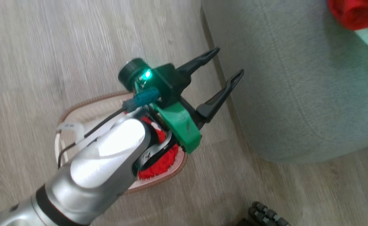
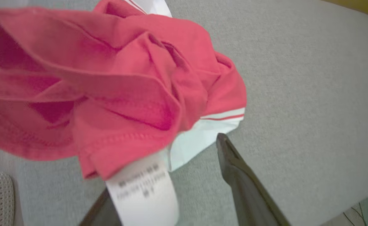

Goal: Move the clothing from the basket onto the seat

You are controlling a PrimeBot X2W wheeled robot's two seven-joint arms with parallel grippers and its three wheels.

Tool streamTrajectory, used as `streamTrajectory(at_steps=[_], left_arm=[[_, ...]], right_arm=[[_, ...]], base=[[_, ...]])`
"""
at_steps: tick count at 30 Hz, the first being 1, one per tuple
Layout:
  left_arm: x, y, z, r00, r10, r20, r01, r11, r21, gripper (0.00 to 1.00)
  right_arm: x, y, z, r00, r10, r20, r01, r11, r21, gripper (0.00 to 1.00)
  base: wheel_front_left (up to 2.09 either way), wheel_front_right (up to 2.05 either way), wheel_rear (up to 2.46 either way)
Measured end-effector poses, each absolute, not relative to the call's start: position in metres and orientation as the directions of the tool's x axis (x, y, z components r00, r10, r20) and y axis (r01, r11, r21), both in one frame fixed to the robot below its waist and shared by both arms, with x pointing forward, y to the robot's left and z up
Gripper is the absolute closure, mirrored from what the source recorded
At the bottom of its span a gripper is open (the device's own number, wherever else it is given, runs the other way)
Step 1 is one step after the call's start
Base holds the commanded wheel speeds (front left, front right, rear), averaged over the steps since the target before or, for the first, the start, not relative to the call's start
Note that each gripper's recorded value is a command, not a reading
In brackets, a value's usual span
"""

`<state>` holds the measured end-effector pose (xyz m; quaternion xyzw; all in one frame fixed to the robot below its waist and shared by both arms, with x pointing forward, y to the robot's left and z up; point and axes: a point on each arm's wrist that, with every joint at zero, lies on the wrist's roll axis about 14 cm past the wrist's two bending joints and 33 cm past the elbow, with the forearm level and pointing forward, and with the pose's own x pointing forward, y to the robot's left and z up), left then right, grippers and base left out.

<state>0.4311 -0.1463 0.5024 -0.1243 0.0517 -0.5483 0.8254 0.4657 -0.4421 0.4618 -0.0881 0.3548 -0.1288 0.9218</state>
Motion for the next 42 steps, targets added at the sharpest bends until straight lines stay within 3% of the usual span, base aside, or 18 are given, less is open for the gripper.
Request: streamTrajectory(at_steps=[6, 11, 20, 30, 42], left_arm=[[0.417, -0.142, 0.526, 0.422, -0.903, 0.082, 0.883, 0.390, -0.261, 0.00], [0.402, -0.138, 0.543, 0.440, -0.893, 0.099, 0.880, 0.406, -0.245, 0.00], [0.380, -0.122, 0.571, 0.491, -0.861, 0.135, 0.864, 0.460, -0.205, 0.00], [0.381, -0.077, 0.586, 0.627, -0.763, 0.156, 0.777, 0.598, -0.199, 0.00], [0.387, 0.005, 0.583, 0.811, -0.564, 0.157, 0.585, 0.788, -0.193, 0.00]], right_arm=[[0.441, -0.450, 0.502, 0.719, -0.310, -0.621, 0.170, 0.946, -0.276, 0.00], [0.423, -0.454, 0.540, 0.772, -0.307, -0.556, 0.167, 0.943, -0.288, 0.00], [0.405, -0.442, 0.612, 0.915, -0.240, -0.325, 0.155, 0.951, -0.267, 0.00], [0.405, -0.411, 0.658, 0.989, -0.111, -0.094, 0.088, 0.971, -0.222, 0.00], [0.407, -0.361, 0.664, 0.987, 0.010, 0.163, 0.006, 0.995, -0.098, 0.00]], base=[[0.00, 0.00, 0.00], [0.00, 0.00, 0.00], [0.00, 0.00, 0.00], [0.00, 0.00, 0.00], [0.00, 0.00, 0.00]])
